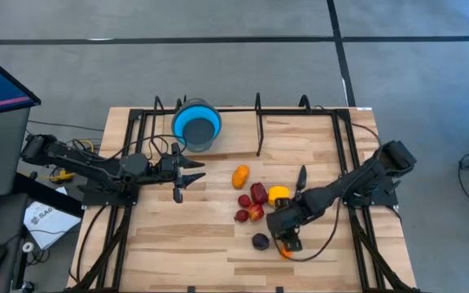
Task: Pick & Place Fruit
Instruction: Put the mangosteen into the blue strainer bowl on the shelf
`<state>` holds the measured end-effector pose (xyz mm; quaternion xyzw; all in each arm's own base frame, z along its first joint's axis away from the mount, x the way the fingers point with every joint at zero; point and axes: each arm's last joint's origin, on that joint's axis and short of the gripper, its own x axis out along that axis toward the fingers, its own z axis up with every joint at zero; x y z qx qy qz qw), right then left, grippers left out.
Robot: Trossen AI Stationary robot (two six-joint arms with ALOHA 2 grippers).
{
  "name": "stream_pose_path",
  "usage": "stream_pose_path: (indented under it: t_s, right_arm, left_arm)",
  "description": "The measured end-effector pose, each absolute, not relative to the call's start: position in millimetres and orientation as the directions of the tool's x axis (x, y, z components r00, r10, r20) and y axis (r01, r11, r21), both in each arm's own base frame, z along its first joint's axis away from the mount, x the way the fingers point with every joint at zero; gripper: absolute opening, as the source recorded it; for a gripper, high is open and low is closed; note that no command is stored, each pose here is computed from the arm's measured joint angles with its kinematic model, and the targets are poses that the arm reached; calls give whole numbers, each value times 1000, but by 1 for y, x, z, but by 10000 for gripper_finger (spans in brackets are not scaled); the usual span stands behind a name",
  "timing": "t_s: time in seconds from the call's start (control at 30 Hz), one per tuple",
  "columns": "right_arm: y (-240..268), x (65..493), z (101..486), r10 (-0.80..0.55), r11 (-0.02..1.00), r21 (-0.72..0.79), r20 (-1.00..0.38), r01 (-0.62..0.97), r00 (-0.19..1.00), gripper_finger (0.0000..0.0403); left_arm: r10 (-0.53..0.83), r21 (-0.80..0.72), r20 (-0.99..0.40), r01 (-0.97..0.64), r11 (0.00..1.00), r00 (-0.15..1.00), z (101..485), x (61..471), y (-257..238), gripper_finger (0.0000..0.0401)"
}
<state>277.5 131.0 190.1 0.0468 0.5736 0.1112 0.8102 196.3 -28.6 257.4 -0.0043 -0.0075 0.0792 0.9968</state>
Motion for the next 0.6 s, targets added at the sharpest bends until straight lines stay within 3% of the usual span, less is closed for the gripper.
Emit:
stream_pose_path:
  t_s: [0.2, 0.33, 0.47, 0.6]
  right_arm:
    - [93, 282, 239, 255, 967, 225, -795, -123, 550, 231]
    - [64, 305, 249, 189, 981, 159, -676, -108, 712, 229]
    - [45, 332, 239, 145, 988, 127, -590, -86, 794, 233]
    - [35, 349, 219, 128, 991, 113, -583, -76, 802, 234]
  left_arm:
    - [102, 61, 4, -102, 993, 995, 246, 213, -33, 131]
    - [100, 64, -26, -98, 993, 995, 237, 233, -37, 144]
    - [43, 78, -91, -36, 996, 995, 228, 250, -43, 189]
    - [6, 83, -138, 5, 997, 990, 221, 258, -46, 255]
